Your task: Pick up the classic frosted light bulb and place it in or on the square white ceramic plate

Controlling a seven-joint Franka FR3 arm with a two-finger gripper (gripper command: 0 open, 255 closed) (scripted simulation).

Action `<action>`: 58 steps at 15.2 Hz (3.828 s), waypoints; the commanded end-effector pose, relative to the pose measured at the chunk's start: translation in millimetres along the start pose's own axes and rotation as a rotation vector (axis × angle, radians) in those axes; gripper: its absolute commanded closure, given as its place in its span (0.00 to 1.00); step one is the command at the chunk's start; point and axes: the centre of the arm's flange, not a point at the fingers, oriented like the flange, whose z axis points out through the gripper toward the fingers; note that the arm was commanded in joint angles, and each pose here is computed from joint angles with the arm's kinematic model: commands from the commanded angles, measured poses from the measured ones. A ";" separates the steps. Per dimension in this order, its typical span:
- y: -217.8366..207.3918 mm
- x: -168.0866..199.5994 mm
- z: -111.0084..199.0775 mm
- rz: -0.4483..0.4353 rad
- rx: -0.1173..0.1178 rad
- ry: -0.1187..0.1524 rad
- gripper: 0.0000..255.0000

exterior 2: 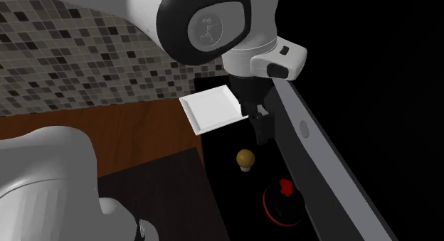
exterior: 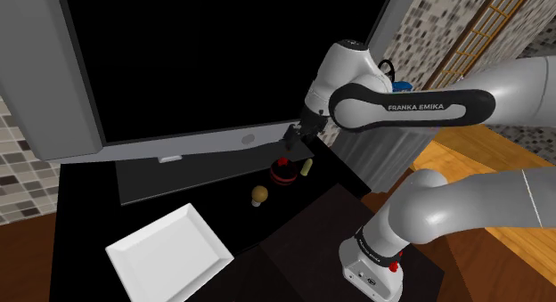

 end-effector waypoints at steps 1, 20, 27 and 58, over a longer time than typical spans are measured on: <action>-10.9 -2.5 27.0 -0.004 -0.005 0.003 0.00; -95.6 -11.1 225.7 -0.036 -0.049 0.015 0.00; -94.5 -10.8 249.9 -0.036 -0.049 0.015 0.00; -88.3 1.2 166.5 -0.036 -0.049 0.015 1.00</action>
